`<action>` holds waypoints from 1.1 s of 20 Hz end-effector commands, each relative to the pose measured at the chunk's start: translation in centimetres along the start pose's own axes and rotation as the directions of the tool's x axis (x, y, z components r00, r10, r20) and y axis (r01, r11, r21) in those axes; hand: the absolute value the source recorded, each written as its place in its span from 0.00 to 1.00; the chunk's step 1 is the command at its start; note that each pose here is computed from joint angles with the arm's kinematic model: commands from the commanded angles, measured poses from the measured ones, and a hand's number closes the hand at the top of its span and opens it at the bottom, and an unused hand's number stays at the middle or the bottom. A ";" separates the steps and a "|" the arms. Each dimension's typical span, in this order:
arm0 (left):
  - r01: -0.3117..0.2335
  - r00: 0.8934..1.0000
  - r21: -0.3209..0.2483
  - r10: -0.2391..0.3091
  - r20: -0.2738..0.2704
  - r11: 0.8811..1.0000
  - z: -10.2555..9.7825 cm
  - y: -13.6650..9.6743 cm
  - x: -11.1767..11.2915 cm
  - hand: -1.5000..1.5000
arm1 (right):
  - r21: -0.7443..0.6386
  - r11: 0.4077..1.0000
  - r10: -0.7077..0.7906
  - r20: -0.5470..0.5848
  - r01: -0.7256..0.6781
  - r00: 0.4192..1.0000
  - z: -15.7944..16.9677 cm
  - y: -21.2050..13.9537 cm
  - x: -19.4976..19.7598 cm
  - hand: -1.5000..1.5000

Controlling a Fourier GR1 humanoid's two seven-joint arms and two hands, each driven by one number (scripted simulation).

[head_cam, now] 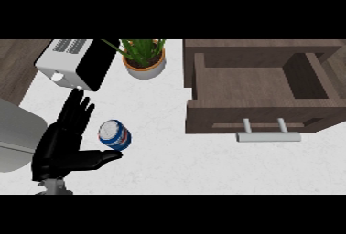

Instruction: Pick up the can, place it into the drawer and close the drawer

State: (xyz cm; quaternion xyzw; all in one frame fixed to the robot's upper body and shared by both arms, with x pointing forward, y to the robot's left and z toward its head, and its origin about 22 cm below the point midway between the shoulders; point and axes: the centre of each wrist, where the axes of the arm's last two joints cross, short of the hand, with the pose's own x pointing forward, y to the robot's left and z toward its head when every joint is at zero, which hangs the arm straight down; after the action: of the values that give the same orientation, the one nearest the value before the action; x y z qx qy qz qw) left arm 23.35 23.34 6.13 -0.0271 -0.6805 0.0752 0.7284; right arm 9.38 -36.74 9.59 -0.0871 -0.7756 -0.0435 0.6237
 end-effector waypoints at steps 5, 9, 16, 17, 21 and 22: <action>0.016 1.000 0.057 -0.014 -0.024 0.998 -2.0 1.2 -5.9 0.00 | 0.001 1.000 0.001 -0.006 -0.001 1.000 0.7 -0.8 -0.4 0.00; 0.029 1.000 0.095 -0.030 0.003 0.995 -1.1 2.2 -6.1 0.00 | 0.008 1.000 0.007 -0.006 -0.007 1.000 2.1 -0.5 0.7 0.00; 0.050 0.998 0.136 -0.044 -0.048 0.989 -0.4 4.7 -11.1 0.00 | -0.016 1.000 0.011 0.010 -0.011 1.000 1.8 -2.9 0.8 0.00; 0.043 0.999 0.139 -0.038 -0.039 0.989 -1.7 6.0 -10.5 0.00 | 0.004 1.000 -0.009 -0.015 0.009 1.000 1.0 -2.0 1.9 0.00; 0.043 0.997 0.152 -0.033 -0.067 0.987 -2.2 6.2 -11.4 0.00 | 0.010 1.000 0.006 0.007 -0.006 1.000 2.0 -2.8 1.0 0.00; 0.044 0.997 0.128 -0.035 -0.075 0.991 -0.9 5.8 -12.4 0.00 | 0.012 1.000 -0.001 0.014 0.000 1.000 0.4 -1.9 1.1 0.00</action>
State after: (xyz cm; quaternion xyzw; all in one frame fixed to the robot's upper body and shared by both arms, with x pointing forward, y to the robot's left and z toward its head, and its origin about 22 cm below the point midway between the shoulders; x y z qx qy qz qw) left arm 23.45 27.38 -5.86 0.0329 -0.6557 0.1075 0.7466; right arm 7.45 -37.96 10.65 -0.0864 -0.7765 -0.0405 0.6228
